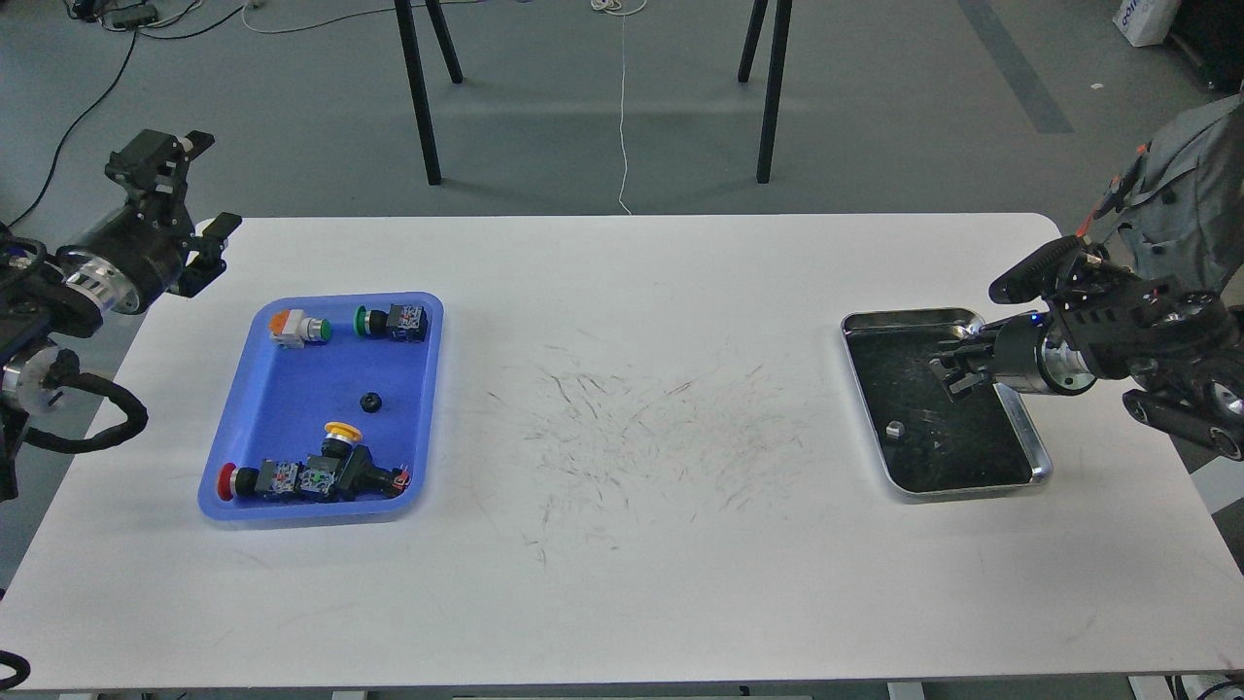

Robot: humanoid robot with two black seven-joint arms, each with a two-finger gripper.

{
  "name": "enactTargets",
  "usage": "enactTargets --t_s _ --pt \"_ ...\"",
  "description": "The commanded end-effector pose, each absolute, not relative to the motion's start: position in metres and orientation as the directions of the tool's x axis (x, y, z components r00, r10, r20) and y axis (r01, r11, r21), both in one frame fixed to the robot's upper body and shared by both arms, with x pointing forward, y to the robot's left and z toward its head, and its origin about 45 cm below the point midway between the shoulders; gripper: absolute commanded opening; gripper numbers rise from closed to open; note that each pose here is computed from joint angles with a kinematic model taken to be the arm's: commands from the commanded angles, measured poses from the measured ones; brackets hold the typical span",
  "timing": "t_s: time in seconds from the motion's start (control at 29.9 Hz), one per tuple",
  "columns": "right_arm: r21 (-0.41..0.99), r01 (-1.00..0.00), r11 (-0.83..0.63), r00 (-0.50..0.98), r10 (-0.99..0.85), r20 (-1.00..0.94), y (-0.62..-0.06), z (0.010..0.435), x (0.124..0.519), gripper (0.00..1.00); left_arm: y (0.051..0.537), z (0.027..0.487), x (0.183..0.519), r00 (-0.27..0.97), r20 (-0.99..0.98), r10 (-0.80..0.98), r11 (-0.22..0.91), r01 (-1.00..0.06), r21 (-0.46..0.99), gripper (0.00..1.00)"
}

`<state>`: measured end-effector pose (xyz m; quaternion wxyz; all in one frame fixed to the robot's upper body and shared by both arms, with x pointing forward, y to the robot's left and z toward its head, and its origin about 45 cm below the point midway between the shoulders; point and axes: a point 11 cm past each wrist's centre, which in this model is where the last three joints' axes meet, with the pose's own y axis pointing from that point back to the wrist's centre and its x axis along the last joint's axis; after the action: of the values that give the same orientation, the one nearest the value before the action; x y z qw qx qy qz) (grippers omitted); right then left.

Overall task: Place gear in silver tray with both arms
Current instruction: 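Carry the gear with the right gripper and lower it into the silver tray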

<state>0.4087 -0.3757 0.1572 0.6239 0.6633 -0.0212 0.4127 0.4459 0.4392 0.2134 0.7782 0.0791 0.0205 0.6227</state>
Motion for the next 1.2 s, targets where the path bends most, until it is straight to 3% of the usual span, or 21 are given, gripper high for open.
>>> enactTargets --t_s 0.0,0.43,0.57,0.64,0.74,0.8,1.0,1.17 --pt "0.8 -0.561 -0.211 0.663 0.464 0.587 -0.38 0.152 0.41 0.01 0.437 0.212 0.446 0.227 0.064 0.972 0.216 -0.965 0.149 1.0" --pt "0.789 -0.573 -0.222 0.656 0.452 0.604 -0.368 0.143 0.416 0.03 0.437 0.211 0.446 0.227 0.061 0.972 0.216 -0.965 0.151 1.0" --pt "0.787 -0.574 -0.227 0.656 0.448 0.608 -0.367 0.143 0.416 0.17 0.439 0.206 0.442 0.224 0.06 0.973 0.212 -0.964 0.161 1.0" --pt "0.786 -0.574 -0.229 0.654 0.449 0.609 -0.366 0.143 0.416 0.3 0.438 0.206 0.442 0.224 0.058 0.973 0.212 -0.964 0.16 1.0" --pt "0.779 -0.581 -0.236 0.649 0.442 0.619 -0.365 0.145 0.419 0.35 0.438 0.206 0.442 0.224 0.058 0.973 0.212 -0.964 0.16 1.0" --pt "0.763 -0.597 -0.25 0.642 0.421 0.64 -0.361 0.15 0.423 0.49 0.438 0.206 0.442 0.224 0.058 0.973 0.212 -0.964 0.16 1.0" --pt "0.742 -0.614 -0.269 0.632 0.395 0.666 -0.355 0.155 0.428 0.58 0.437 0.207 0.443 0.227 0.057 0.972 0.216 -0.964 0.158 1.0" --pt "0.655 -0.67 -0.349 0.59 0.284 0.756 -0.331 0.175 0.444 0.58 0.444 0.214 0.443 0.211 0.051 0.976 0.202 -0.969 0.14 1.0"
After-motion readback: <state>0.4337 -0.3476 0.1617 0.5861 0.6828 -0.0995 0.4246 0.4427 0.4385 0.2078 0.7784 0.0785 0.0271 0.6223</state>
